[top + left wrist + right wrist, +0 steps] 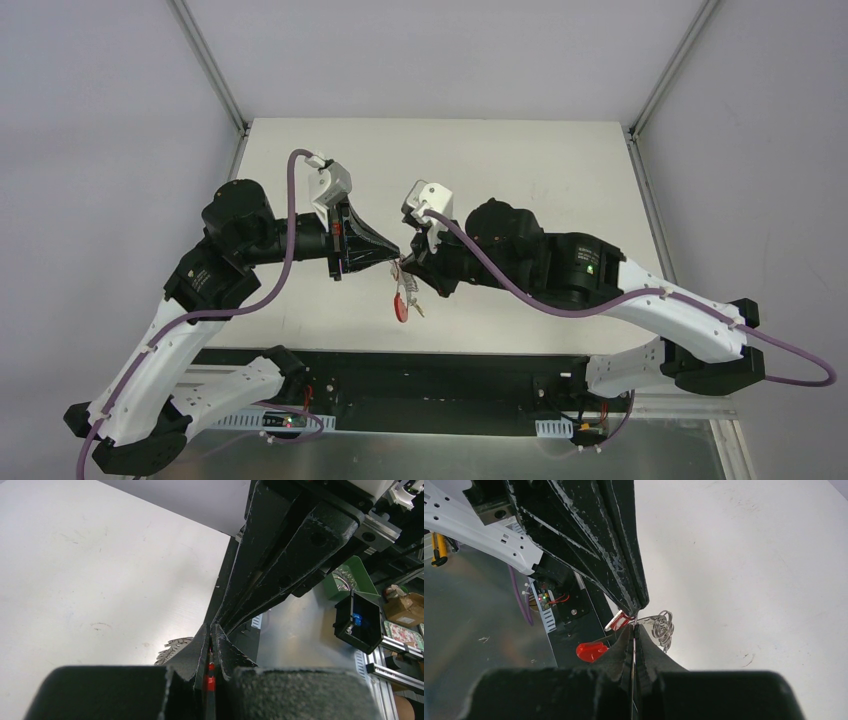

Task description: Put the keys on the keyring

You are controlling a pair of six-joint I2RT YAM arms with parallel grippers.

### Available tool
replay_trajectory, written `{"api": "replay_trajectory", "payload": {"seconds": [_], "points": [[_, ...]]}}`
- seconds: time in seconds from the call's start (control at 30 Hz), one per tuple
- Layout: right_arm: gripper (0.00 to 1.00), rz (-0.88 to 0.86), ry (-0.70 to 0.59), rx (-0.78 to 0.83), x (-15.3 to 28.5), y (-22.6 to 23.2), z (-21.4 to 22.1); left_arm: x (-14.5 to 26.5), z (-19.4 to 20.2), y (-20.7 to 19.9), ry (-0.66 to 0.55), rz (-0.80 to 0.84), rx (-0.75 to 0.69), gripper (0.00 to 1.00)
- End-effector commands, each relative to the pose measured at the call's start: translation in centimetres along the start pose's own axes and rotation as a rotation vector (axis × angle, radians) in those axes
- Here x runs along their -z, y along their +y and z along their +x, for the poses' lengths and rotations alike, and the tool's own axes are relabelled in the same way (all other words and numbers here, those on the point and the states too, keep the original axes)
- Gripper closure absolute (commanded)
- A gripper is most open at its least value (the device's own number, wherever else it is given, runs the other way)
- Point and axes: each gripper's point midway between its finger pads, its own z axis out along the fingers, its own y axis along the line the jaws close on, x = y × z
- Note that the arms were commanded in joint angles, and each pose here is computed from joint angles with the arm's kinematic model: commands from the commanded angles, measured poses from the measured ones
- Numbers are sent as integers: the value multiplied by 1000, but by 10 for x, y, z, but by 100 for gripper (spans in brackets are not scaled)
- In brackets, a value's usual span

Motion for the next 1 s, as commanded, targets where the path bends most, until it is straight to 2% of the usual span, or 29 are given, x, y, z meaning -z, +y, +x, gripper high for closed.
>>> {"api": "replay_trajectory", "payload": {"seconds": [0.0,0.97], "points": [[100,-67,-146,-45,26,11,-42,0,-11,4,-43,-28,-47,100],[100,-133,-201,-66,45,21,-45,-1,-14,7,-51,-45,-32,100]]}}
